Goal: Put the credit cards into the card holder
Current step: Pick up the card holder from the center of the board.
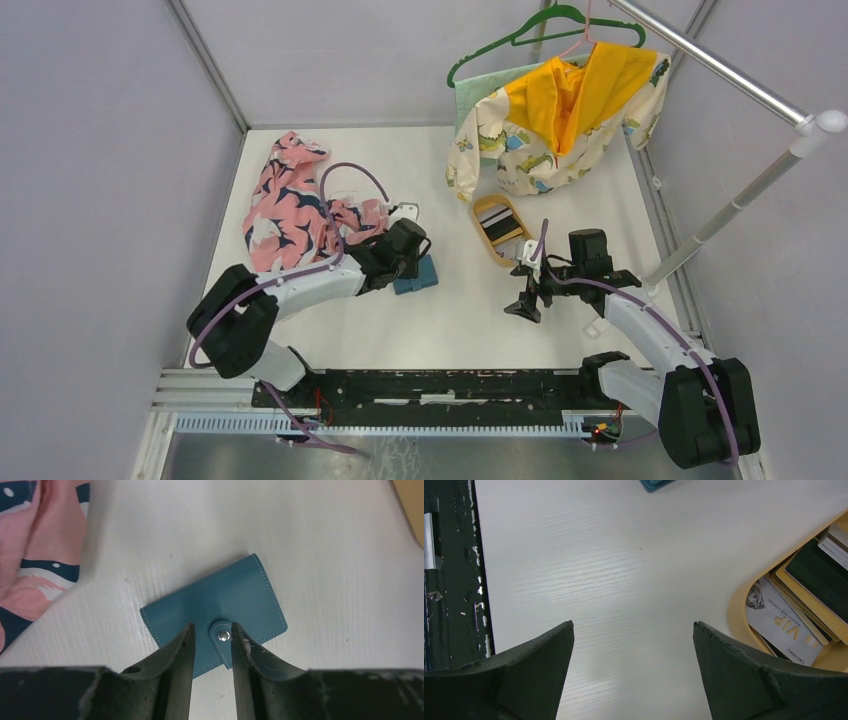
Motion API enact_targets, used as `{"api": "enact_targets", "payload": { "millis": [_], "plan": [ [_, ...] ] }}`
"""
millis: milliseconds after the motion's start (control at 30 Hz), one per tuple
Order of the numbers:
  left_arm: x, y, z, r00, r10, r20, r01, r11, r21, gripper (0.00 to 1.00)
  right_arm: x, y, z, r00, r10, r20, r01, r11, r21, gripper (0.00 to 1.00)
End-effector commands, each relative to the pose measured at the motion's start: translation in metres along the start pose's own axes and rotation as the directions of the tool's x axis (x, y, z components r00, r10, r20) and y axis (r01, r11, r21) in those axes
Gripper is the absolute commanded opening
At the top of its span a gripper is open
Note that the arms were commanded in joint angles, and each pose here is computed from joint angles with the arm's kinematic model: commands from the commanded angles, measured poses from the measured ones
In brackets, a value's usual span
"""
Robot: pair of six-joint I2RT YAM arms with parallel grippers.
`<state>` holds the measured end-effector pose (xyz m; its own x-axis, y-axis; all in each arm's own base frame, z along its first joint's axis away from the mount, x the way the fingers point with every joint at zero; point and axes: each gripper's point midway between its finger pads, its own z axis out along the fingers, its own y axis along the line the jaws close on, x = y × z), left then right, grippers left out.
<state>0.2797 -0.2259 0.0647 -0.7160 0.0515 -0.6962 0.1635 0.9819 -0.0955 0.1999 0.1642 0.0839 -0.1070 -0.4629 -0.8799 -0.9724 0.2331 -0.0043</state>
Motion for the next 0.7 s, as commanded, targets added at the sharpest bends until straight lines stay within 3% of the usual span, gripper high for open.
{"api": "enact_targets", "payload": {
  "millis": [0, 400, 667],
  "plan": [
    [0.002, -0.016, 0.005, 0.998, -0.023, -0.058, 0.025, 0.999, 0.038, 0.37, -0.012, -0.011, -0.003, 0.998, -0.066, 0.014, 0.065, 0.997, 0.040, 0.94],
    [0.024, -0.027, 0.014, 0.994, -0.016, -0.112, 0.014, 1.000, -0.014, 0.41, -0.010, -0.013, -0.003, 0.998, -0.064, 0.005, 0.064, 0.997, 0.047, 0.95],
    [0.042, -0.018, 0.024, 0.985, 0.030, -0.167, -0.062, 0.980, -0.189, 0.42, -0.010, -0.013, -0.003, 0.998, -0.066, 0.002, 0.066, 0.997, 0.051, 0.95]
  ]
}}
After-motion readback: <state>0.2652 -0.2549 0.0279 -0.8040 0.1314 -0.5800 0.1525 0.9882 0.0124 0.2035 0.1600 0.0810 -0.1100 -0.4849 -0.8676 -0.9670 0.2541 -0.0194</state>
